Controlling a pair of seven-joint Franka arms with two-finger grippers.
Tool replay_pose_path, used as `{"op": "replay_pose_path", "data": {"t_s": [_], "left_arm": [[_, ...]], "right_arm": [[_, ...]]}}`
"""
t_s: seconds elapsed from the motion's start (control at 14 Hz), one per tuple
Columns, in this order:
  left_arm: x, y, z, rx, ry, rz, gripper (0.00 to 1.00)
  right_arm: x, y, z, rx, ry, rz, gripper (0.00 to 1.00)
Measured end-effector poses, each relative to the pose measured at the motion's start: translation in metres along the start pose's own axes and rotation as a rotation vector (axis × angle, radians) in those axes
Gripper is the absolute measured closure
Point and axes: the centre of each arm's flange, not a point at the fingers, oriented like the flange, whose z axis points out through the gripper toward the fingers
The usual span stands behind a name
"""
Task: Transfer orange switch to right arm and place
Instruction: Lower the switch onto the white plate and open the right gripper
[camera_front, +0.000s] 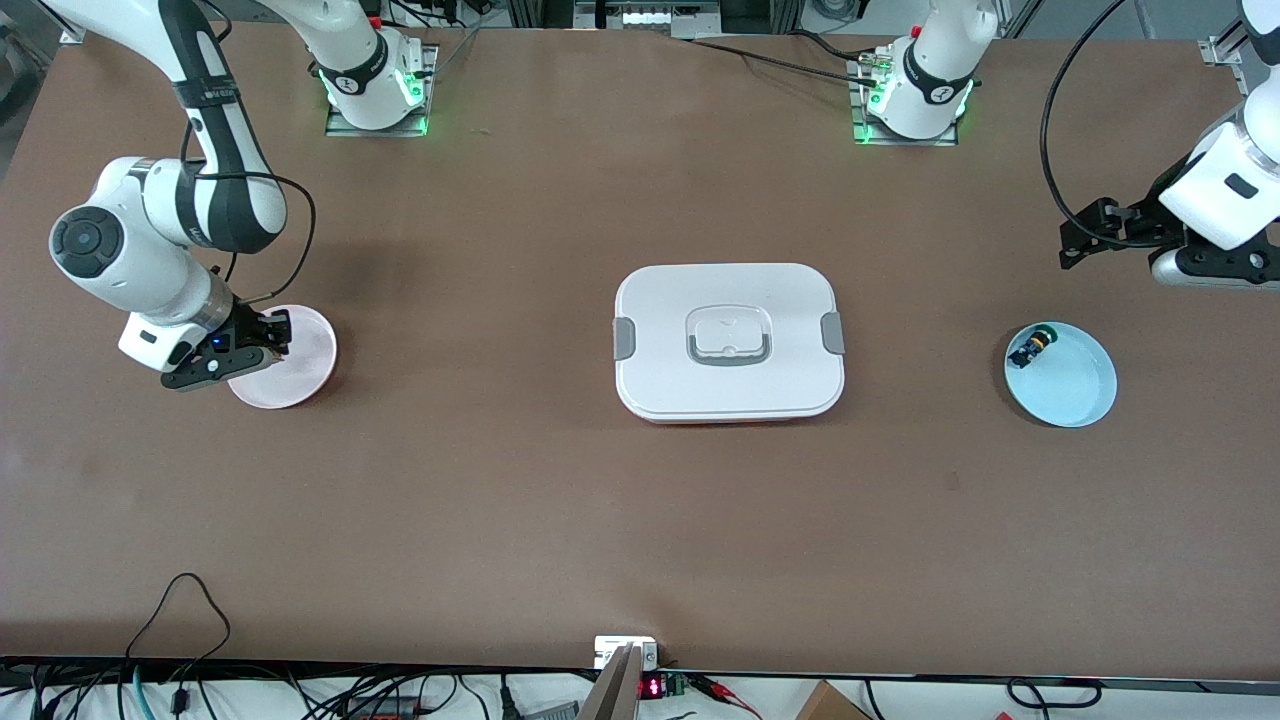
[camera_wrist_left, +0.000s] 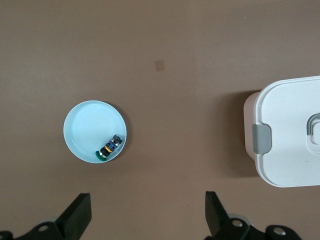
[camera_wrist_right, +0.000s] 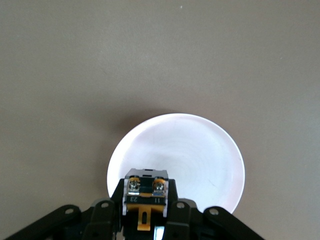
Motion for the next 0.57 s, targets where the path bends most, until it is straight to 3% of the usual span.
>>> {"op": "replay_pose_path", "data": {"t_s": [0.57], "left_arm": [[-0.003, 0.001, 0.001, 0.000, -0.026, 0.001, 0.00]], "right_arm": [[-0.006, 0.008, 0.058, -0.033, 0.004, 0.076, 0.66]]}}
